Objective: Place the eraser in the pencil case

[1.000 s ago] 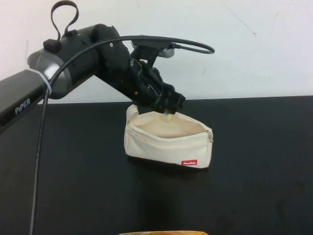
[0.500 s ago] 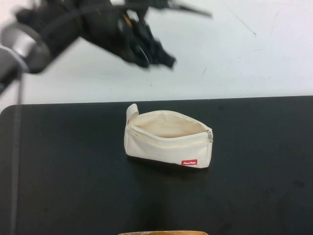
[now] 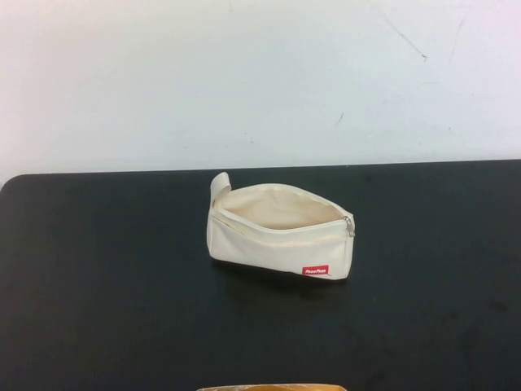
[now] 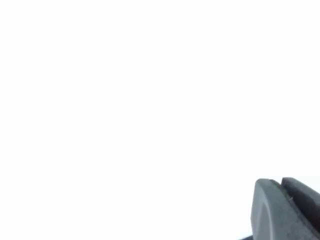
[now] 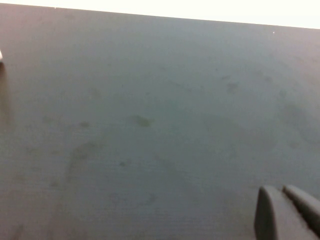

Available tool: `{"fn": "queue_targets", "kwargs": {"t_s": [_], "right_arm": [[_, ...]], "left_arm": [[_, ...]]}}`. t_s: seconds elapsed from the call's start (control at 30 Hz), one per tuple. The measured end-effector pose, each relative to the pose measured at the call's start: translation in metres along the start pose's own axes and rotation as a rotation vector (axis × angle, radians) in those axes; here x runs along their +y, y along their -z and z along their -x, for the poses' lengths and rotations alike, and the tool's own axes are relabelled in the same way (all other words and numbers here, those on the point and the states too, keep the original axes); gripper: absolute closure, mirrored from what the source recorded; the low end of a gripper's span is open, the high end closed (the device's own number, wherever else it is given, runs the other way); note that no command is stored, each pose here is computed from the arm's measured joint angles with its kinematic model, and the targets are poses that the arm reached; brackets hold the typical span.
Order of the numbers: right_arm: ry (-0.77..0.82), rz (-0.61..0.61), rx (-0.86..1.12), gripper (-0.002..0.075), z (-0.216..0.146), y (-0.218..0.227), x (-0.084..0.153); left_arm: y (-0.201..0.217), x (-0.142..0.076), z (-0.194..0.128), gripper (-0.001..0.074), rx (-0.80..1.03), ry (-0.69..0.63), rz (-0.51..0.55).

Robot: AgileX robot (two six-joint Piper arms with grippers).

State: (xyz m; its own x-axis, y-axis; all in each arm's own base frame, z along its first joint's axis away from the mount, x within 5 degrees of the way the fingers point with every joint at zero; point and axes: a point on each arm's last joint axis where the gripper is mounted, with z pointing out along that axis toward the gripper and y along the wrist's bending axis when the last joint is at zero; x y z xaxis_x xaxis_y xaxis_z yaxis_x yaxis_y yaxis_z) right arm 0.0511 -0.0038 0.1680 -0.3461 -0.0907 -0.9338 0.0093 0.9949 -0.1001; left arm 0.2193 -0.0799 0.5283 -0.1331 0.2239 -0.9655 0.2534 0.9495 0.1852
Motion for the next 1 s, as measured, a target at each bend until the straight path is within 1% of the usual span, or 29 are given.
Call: {"fn": "queue_targets", "kwargs": {"t_s": [0.03,0.13,0.17,0.2,0.3,0.4,0.47,0.57,0.73,1.0], "right_arm": [[0.000,0.000,0.000,0.0726,0.000,0.000,0.000],[0.000,0.000,0.000,0.0726,0.000,0.000,0.000],[0.000,0.000,0.000,0.0726,0.000,0.000,0.000],[0.000,0.000,0.000,0.0726,0.000,0.000,0.000],[0.000,0.000,0.000,0.0726,0.000,0.000,0.000],[0.000,0.000,0.000,0.0726,0.000,0.000,0.000],[0.000,0.000,0.000,0.0726,0.000,0.000,0.000],[0.000,0.000,0.000,0.0726,0.000,0.000,0.000],[0.000,0.000,0.000,0.0726,0.000,0.000,0.000],[0.000,0.000,0.000,0.0726,0.000,0.000,0.000]], "left_arm": [[0.021,0.003,-0.003,0.0735,-0.035,0.018,0.001],[0.075,0.009,-0.029,0.0735,-0.102,0.067,-0.003],[0.085,0.009,-0.042,0.0735,-0.111,0.077,-0.008],[0.105,0.010,-0.055,0.0735,-0.150,0.092,-0.010],[0.133,0.009,-0.091,0.0735,-0.192,0.143,-0.019],[0.155,0.012,-0.118,0.0735,-0.198,0.193,0.003],[0.161,0.014,-0.129,0.0735,-0.164,0.203,0.027],[0.166,0.016,-0.133,0.0735,-0.149,0.213,0.040],[0.165,0.014,-0.135,0.0735,-0.135,0.241,0.021],[0.164,0.013,-0.137,0.0735,-0.115,0.250,0.018]]}}
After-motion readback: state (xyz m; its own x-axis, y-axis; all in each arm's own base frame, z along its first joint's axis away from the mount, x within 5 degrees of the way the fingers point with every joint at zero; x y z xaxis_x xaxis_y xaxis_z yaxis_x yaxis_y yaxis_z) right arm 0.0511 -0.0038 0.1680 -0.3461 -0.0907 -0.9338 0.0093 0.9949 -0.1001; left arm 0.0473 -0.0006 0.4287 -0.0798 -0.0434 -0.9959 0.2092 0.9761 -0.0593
